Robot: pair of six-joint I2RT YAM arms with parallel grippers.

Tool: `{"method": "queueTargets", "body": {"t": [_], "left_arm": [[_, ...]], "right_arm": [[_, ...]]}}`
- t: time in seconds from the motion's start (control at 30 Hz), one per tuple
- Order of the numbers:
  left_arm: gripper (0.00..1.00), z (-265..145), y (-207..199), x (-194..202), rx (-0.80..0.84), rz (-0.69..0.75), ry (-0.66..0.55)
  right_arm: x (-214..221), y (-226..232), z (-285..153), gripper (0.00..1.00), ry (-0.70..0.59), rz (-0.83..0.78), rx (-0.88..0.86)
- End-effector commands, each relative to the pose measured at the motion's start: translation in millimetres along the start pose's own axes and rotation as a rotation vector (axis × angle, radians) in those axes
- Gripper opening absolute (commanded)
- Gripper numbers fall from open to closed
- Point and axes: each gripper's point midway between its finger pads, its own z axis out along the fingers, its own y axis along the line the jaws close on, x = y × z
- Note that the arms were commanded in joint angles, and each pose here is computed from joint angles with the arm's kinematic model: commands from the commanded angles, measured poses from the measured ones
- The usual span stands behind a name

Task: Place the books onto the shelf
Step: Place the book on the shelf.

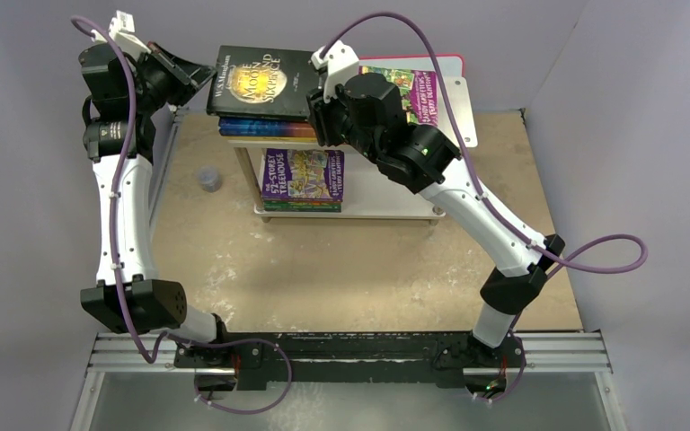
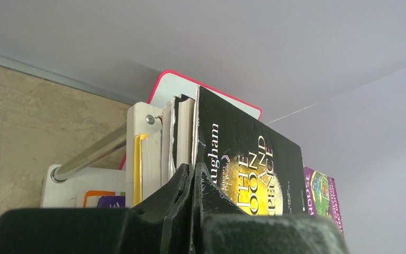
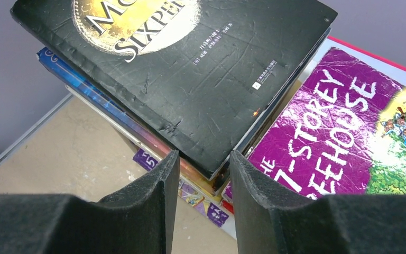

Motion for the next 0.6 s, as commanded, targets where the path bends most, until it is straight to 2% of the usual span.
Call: {"method": "queueTargets", "body": {"t": [0.0, 0.57], "left_arm": [[0.01, 0, -20, -12, 0.088, 0.02, -0.035], [0.01, 11, -10, -5, 0.105, -0.008, -0.014]], "right_arm": [[-20, -15, -6, 0.4, -0.055, 0.016, 0.072], [-17, -24, 1, 0.41, -0.067, 0.027, 0.124]]}}
